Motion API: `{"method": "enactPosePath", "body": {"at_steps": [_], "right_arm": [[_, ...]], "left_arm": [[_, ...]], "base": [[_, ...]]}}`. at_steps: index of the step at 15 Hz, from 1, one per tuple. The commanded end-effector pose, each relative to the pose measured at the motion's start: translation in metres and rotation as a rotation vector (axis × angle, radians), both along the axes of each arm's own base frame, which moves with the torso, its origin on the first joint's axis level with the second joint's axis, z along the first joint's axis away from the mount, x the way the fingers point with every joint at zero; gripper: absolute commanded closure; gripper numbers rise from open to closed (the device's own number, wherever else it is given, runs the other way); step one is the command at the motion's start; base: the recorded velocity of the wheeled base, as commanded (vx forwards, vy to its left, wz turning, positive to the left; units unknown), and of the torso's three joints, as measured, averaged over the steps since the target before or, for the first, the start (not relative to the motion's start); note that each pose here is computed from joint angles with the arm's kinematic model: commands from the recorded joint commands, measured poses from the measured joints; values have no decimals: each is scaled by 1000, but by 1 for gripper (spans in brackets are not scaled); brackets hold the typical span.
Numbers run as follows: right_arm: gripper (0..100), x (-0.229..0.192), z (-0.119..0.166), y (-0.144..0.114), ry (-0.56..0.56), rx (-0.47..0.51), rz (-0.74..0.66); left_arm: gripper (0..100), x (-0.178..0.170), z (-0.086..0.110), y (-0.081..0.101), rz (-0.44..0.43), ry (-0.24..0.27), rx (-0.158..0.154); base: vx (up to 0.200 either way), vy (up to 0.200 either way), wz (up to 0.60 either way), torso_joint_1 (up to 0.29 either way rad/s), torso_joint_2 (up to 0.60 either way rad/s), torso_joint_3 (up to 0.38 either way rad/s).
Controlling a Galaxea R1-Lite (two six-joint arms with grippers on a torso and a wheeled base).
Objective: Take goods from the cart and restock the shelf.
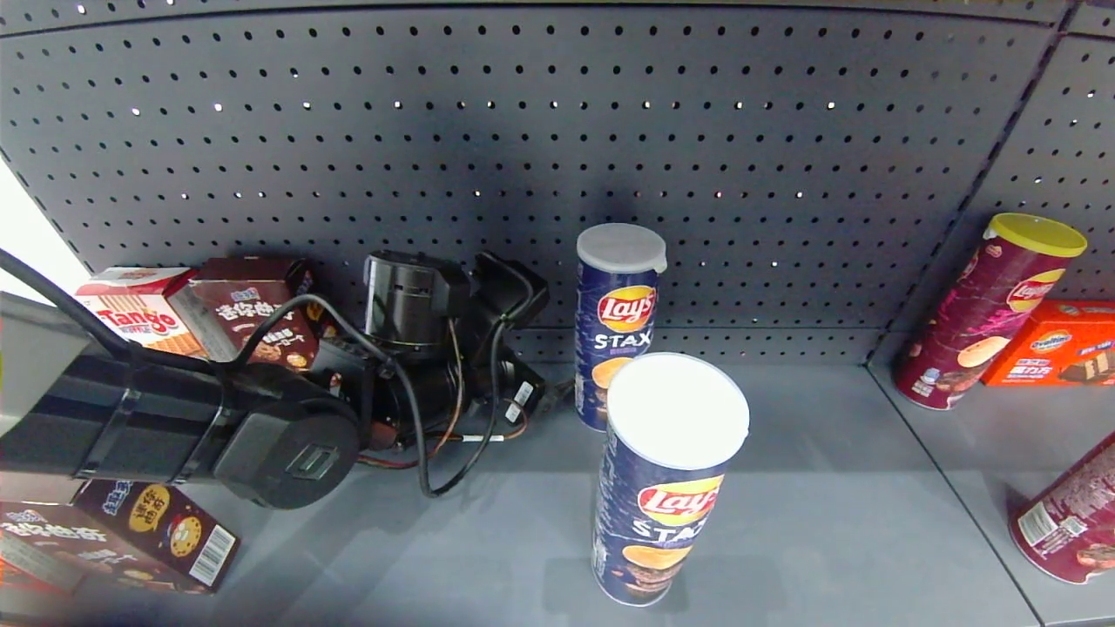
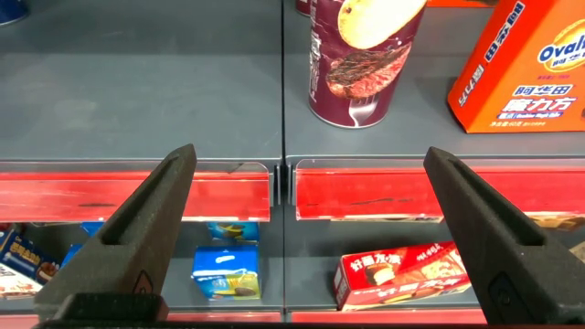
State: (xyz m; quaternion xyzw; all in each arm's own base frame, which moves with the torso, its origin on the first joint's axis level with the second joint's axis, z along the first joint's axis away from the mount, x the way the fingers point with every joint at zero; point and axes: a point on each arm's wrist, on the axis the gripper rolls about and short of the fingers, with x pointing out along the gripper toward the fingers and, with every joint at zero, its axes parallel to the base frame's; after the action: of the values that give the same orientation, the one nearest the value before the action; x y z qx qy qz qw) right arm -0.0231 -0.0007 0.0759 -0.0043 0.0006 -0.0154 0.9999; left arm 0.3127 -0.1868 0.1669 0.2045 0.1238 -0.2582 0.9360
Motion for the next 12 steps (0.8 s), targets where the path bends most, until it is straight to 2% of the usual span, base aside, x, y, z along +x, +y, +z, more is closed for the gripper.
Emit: {"method": "enactPosePath", "body": {"at_steps": [1, 7, 10, 12], "right_arm": [[0, 0, 0, 0, 0, -1, 0], [0, 0, 0, 0, 0, -1, 0], [0, 0, 0, 0, 0, -1, 0], [0, 0, 0, 0, 0, -1, 0]], "left_arm": [[0, 1, -3, -3, -5, 4, 3], [0, -1, 1, -2, 10, -6, 2], [0, -19, 27, 11, 17, -62, -34], [0, -47, 48, 30, 42, -98, -129]], "base": [[0, 0, 0, 0, 0, 0], [0, 0, 0, 0, 0, 0], [0, 0, 0, 0, 0, 0], [0, 0, 0, 0, 0, 0]]}}
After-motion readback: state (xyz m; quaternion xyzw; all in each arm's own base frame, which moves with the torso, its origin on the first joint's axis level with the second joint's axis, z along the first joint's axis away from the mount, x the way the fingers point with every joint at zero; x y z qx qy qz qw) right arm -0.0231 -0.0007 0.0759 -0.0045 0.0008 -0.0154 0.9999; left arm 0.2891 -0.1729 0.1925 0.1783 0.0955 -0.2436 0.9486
